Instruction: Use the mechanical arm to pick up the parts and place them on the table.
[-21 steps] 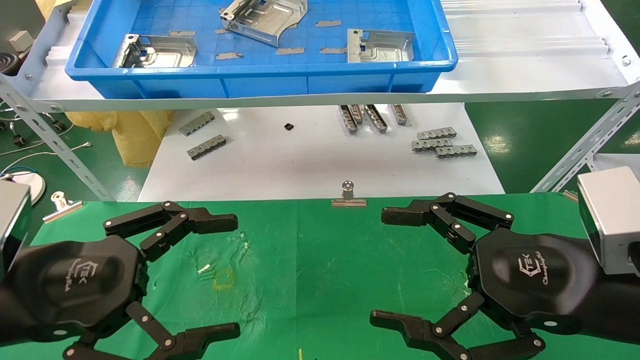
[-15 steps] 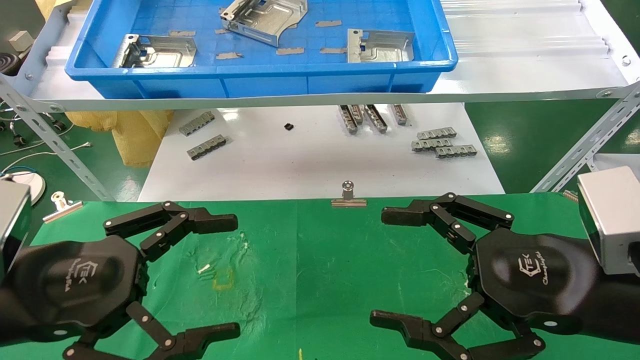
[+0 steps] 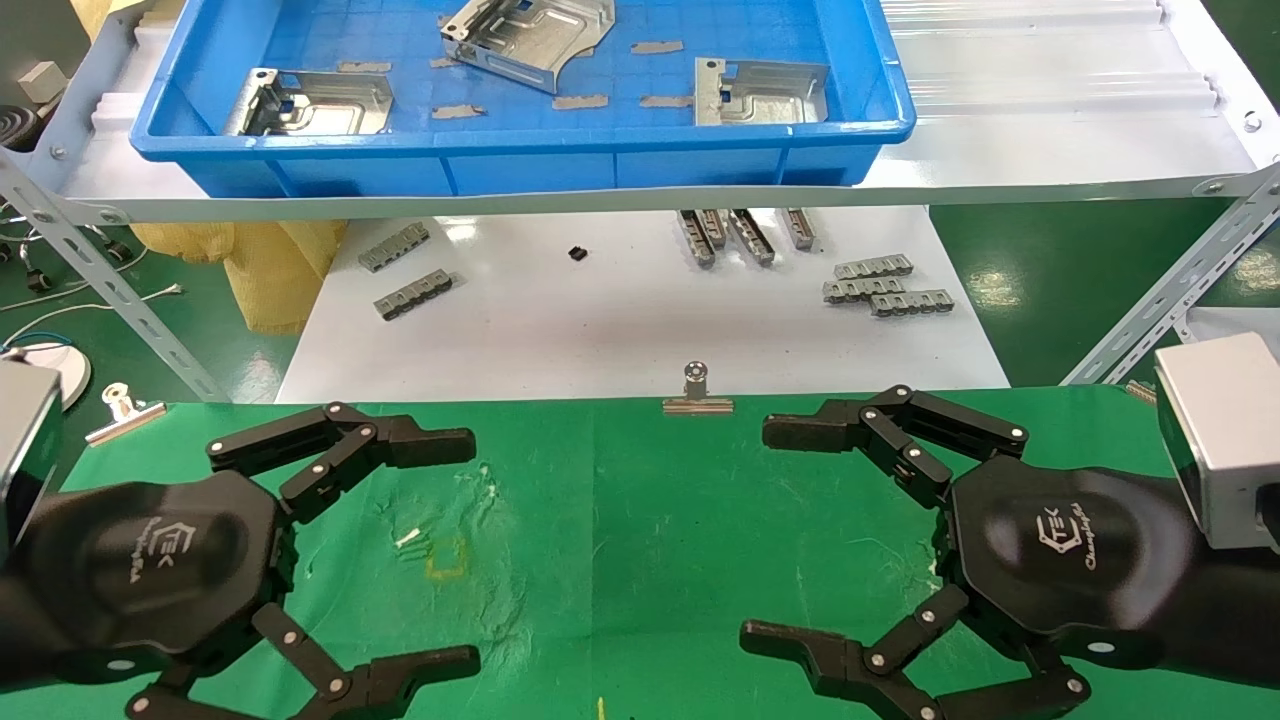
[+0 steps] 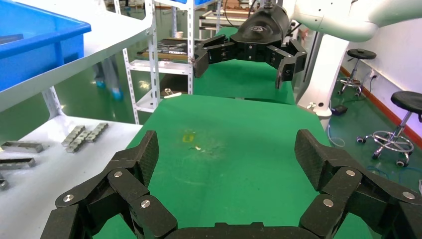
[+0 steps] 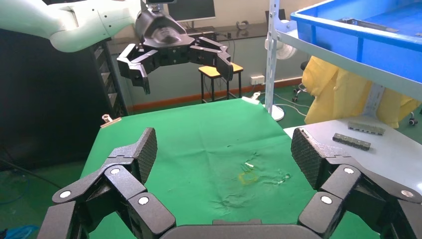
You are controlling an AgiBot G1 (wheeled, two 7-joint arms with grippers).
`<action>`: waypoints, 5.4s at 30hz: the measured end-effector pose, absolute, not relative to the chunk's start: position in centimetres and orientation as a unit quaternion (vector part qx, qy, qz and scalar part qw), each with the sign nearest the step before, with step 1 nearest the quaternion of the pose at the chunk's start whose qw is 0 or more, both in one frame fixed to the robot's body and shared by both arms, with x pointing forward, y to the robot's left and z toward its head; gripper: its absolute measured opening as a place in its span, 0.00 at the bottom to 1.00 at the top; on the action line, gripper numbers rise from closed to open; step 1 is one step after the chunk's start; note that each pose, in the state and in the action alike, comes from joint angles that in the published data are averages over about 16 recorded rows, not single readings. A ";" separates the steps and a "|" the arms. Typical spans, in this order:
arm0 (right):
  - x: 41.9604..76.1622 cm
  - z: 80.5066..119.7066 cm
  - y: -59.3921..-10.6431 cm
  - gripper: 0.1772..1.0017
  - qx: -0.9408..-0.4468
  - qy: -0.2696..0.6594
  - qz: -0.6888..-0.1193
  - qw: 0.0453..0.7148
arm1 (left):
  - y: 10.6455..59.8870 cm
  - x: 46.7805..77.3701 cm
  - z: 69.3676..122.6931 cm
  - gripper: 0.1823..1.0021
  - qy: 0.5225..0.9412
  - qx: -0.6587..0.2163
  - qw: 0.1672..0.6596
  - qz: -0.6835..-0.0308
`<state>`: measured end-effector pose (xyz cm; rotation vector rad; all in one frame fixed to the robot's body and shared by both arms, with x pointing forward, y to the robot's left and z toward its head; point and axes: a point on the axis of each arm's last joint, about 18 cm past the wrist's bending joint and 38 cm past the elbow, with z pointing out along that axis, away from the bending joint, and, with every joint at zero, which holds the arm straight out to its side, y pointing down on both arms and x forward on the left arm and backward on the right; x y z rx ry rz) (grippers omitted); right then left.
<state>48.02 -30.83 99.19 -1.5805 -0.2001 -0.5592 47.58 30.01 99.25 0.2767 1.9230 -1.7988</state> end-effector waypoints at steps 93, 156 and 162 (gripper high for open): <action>48.0 99.2 -30.8 0.02 -0.700 -0.089 -0.248 0.664 | 23.4 72.9 122.0 0.96 0.559 -0.249 0.518 -0.598; 48.0 99.2 -30.8 0.95 -0.700 -0.089 -0.248 0.664 | 25.3 62.3 119.9 0.11 0.644 0.044 0.425 -0.635; 48.0 99.2 -30.8 0.98 -0.700 -0.089 -0.248 0.664 | 27.1 59.3 116.5 0.11 0.655 0.130 0.407 -0.623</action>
